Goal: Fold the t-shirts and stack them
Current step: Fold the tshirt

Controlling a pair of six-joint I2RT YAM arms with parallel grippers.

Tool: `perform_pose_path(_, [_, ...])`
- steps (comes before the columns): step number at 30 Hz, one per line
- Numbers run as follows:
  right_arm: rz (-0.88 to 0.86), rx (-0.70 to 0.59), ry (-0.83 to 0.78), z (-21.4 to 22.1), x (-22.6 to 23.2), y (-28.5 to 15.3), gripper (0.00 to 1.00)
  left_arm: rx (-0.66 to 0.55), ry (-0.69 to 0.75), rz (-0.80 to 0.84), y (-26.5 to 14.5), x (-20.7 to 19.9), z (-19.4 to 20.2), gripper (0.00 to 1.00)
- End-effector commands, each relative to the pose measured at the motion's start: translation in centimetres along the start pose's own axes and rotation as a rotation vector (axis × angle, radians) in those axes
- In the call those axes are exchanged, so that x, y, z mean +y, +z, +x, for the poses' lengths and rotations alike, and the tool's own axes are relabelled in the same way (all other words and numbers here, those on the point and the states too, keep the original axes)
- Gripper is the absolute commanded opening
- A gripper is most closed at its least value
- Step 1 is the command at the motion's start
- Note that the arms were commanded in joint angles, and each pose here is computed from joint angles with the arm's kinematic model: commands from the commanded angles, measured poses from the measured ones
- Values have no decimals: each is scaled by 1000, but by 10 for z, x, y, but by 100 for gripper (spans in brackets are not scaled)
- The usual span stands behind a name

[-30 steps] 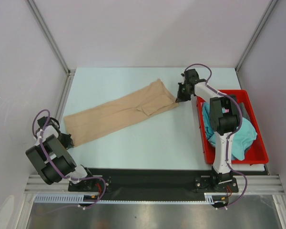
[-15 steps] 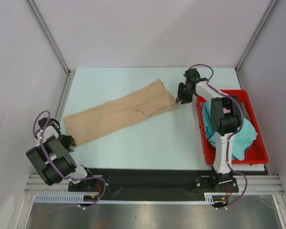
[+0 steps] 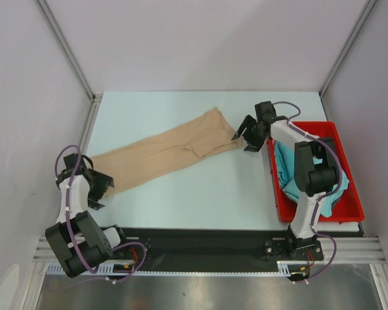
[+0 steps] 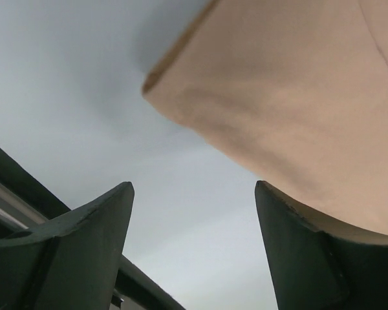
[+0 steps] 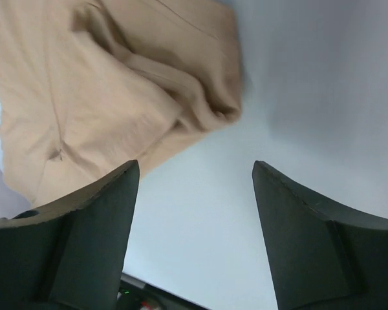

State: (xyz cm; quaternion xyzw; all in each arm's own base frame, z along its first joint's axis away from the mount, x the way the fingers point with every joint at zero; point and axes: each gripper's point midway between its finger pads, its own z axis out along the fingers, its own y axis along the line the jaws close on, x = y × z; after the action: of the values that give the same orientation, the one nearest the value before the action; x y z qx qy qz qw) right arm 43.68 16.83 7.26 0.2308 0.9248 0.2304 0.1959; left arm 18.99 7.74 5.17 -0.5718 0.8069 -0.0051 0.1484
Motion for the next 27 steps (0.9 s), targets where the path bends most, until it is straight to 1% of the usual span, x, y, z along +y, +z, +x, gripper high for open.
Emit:
perform_pose_path(1, [-73,-66,168,-5,19,-7,75,-15,36,23,-13,-11,6,82])
perform_pose_path(3, [-61,-66,203,1,10,-1,71,-31,94,54,-18,-20,7,79])
perform_pose_path(5, [-92,-93,219,-3,13,3,64,-29,151,108,-24,-33,9,77])
perform_pose_path(9, [-85,-106,236,-4,3,19,60,-16,285,224,-33,-56,20,72])
perform_pose_path(12, [-78,-102,268,-2,-5,31,58,10,339,287,-35,-68,29,70])
perform_pose_path(13, [-90,-113,266,-4,-3,32,55,10,346,295,-36,-70,29,70])
perform_pose_path(18, [-79,-138,256,-13,-6,45,46,-26,409,329,-46,-84,19,69])
perform_pose_path(19, [-86,-146,246,-19,-1,46,39,-28,418,330,-47,-86,17,68])
perform_pose_path(21, [-56,-145,246,-20,-7,56,29,-47,435,349,-52,-94,11,68])
perform_pose_path(22, [-57,-158,235,-26,-4,56,18,-42,445,358,-53,-98,12,68])
perform_pose_path(25, [-13,-209,181,-41,-12,65,5,-63,485,392,-59,-110,6,67])
perform_pose_path(26, [-18,-255,157,-58,-5,63,3,-69,511,401,-61,-117,6,67])
perform_pose_path(27, [-6,-258,141,-62,-8,71,1,-75,526,402,-62,-119,5,66])
